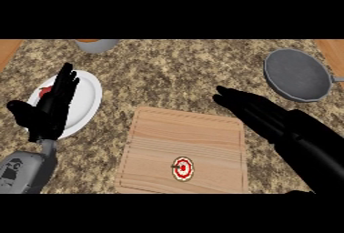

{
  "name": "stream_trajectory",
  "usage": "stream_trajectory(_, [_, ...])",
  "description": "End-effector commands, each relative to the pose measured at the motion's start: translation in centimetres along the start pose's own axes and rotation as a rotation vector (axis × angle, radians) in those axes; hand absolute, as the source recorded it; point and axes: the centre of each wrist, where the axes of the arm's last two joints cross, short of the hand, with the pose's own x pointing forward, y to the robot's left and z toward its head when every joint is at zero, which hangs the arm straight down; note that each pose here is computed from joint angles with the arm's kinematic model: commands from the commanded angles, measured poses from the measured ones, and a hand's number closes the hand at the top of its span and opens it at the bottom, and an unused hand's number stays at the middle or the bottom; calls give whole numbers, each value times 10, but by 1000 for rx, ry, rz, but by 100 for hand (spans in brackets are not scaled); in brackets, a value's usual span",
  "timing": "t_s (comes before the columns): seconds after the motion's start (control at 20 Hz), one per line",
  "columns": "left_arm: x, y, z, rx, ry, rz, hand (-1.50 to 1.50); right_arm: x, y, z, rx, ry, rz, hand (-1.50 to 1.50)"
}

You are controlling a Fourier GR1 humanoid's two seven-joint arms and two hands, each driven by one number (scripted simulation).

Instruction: Pick the cupcake from the cutting board and place it in the pan

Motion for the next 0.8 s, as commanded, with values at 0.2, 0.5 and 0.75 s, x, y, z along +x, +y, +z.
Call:
stream_trajectory(0.2, [-15, -1, 16, 3, 0, -11, 0, 39, 35, -33, 106, -56, -57, -150])
stream_trajectory(0.5, [-9, -7, 1, 15, 10, -18, 0, 41, 68, -26, 144, 75, -17, -150])
stream_trajectory(0.75, [-12, 4, -1, 3, -3, -11, 0, 15, 78, -37, 127, 136, 24, -150])
